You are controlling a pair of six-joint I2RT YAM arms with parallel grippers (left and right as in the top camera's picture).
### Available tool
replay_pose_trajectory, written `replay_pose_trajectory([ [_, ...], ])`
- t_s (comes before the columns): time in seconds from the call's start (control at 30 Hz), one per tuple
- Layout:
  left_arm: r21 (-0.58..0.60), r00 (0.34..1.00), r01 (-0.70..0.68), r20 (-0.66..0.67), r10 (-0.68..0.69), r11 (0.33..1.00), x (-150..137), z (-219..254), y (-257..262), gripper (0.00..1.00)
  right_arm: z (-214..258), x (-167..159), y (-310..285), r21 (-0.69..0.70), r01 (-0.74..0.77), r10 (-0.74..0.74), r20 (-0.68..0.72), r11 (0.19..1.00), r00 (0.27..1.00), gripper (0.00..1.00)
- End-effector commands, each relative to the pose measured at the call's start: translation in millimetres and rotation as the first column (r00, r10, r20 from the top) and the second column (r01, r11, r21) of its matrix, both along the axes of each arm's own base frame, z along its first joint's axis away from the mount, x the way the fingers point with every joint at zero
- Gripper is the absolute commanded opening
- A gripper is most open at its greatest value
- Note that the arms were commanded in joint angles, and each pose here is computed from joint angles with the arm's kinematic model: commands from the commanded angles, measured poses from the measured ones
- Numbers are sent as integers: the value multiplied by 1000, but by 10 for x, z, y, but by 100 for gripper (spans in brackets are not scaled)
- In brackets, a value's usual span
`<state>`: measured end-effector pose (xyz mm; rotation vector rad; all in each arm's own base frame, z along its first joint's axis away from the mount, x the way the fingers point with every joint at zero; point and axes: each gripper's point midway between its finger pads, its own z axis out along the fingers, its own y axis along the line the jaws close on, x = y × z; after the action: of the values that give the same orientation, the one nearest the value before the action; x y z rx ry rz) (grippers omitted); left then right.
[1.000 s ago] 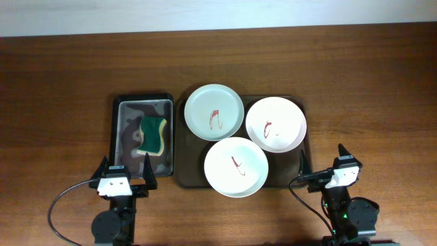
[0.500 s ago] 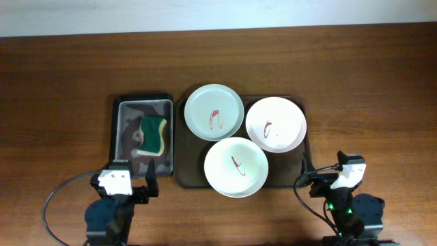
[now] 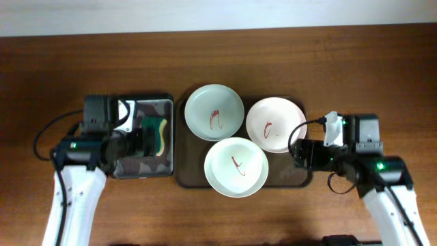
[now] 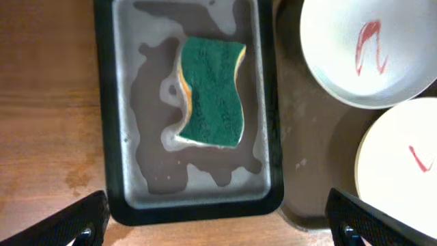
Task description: Clean dirty plates on tray and stack at the side
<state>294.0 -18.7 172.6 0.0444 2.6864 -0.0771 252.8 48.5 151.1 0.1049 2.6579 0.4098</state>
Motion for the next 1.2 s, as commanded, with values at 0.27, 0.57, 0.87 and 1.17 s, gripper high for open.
replay_pose_trajectory([
  [0.27,-81,978,40,-200,-55,996,283,-710,-167,99,-600,-91,669,176,-131,185,-343,976,921,71],
  [0.57,-71,956,31,-289,-50,997,391,-1172,-152,84,-1264,-67,734,191,-57,153,-539,980,828,24],
  [0.87,3,960,19,-281,-18,1000,455,-1241,-28,71,-942,91,590,85,-71,106,-531,994,841,36],
  [1.17,-23,950,25,-312,-31,999,551,-1570,-83,42,-944,54,834,85,-162,183,-507,983,842,56],
])
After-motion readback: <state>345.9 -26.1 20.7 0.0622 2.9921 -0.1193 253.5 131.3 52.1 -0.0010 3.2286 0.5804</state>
